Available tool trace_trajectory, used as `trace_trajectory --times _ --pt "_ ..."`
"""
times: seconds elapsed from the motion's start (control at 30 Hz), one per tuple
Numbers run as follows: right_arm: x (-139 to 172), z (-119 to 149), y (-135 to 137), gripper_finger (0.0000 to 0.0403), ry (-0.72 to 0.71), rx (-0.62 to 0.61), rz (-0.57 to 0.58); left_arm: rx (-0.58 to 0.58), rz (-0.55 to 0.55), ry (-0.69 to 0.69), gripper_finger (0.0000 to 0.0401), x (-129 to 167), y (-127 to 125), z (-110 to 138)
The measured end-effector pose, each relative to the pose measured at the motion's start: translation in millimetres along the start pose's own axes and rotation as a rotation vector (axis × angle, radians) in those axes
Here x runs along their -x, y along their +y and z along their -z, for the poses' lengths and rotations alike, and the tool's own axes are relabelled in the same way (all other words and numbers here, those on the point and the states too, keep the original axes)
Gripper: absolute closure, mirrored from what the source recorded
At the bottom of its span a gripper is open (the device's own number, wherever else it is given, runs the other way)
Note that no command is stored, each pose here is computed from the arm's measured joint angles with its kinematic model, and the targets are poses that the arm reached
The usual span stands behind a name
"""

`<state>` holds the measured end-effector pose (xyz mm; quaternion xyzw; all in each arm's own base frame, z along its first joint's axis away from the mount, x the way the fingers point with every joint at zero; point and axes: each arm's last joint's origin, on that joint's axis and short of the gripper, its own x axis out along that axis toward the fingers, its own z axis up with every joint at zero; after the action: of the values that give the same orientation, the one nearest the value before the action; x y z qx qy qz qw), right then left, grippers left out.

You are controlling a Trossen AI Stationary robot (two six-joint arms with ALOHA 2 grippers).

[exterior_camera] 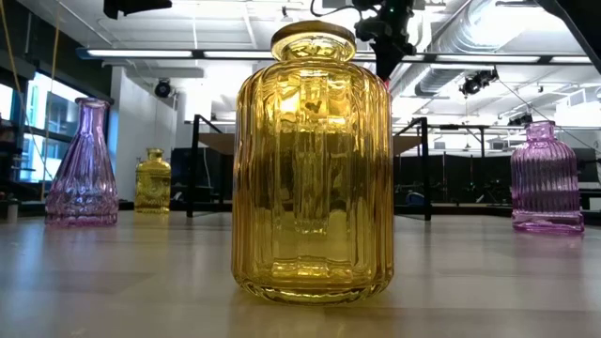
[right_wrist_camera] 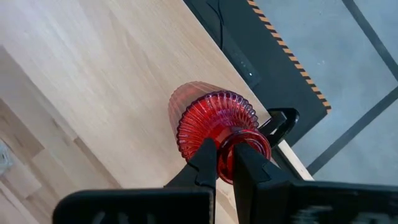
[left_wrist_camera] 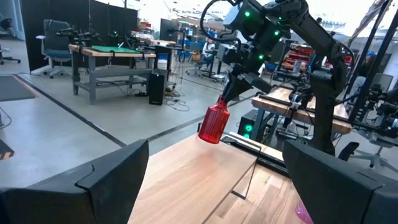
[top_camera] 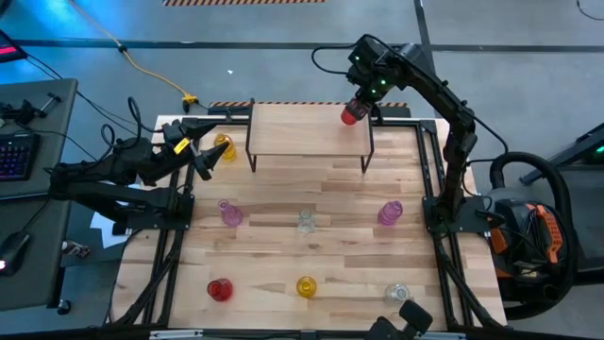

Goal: Sort vases onto shelf
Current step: Put the top red vase on the shelf

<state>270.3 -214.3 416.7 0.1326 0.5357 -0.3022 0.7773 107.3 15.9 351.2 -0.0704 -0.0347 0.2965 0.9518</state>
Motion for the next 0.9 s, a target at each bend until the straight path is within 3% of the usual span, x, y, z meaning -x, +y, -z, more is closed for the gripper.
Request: trace_trajectory --times 0.9 --pt "-13.2 -4.7 1.5 0.0391 0.031 0.012 -0.009 0.000 -0.001 0.000 0.0039 0.0 0.0 0.1"
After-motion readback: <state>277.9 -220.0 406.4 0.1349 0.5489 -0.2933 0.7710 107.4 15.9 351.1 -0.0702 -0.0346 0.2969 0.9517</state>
